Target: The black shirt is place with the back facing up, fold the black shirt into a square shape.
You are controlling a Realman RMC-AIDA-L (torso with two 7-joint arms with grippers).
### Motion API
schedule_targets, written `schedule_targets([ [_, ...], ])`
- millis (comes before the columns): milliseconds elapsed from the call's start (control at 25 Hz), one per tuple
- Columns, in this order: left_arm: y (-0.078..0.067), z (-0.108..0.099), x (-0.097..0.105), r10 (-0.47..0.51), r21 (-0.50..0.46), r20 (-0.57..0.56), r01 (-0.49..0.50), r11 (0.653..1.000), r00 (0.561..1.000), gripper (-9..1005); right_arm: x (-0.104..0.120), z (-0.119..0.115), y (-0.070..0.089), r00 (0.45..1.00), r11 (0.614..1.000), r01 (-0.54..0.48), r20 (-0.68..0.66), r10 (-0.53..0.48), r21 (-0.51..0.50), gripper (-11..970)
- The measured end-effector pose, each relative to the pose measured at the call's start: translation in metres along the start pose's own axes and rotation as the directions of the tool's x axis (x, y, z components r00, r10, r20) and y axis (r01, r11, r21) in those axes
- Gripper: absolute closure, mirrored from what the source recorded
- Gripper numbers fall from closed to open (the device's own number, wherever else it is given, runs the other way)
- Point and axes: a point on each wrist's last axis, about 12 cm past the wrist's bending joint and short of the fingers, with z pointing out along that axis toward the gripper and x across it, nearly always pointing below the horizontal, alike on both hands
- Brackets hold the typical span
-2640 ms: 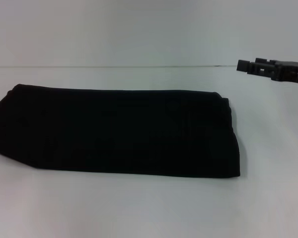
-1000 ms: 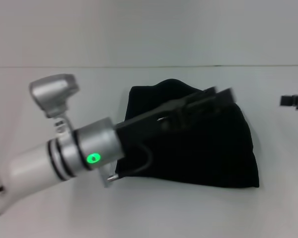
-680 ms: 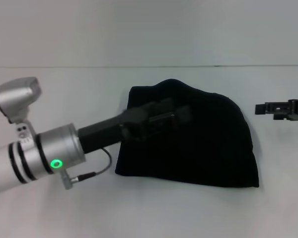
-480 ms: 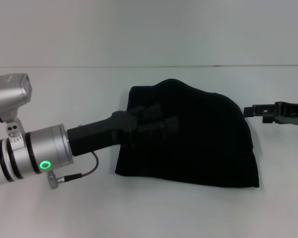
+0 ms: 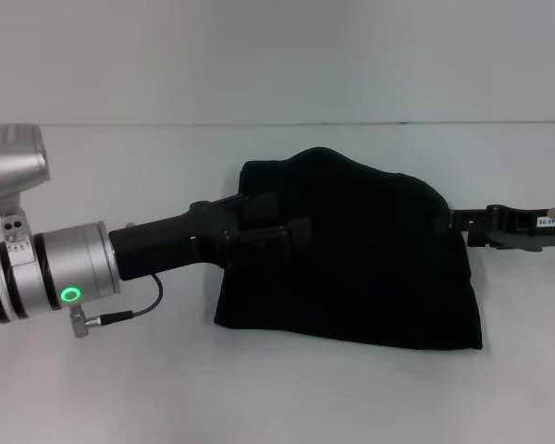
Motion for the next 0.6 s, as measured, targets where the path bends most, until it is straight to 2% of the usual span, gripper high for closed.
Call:
schedule_targets([
  [80, 0.001, 0.001, -0.001, 0.005, -0.007, -0.004, -0.005, 1.000, 1.000, 118, 0.002, 0.001, 0.000, 1.000, 1.000, -0.010, 0.000, 0.010, -0.003, 83],
  [360, 0.003, 0.002, -0.002, 0.010, -0.025, -0.008, -0.010, 1.000, 1.000, 118, 0.006, 0.012, 0.003, 0.999, 0.999, -0.032, 0.011, 0.032, -0.004, 242],
  [600, 0.005, 0.002, -0.002, 0.008, -0.040, -0.010, -0.008, 0.999, 1.000, 119, 0.001, 0.016, 0.004, 0.994, 0.999, -0.049, 0.098, 0.048, 0.003, 373],
])
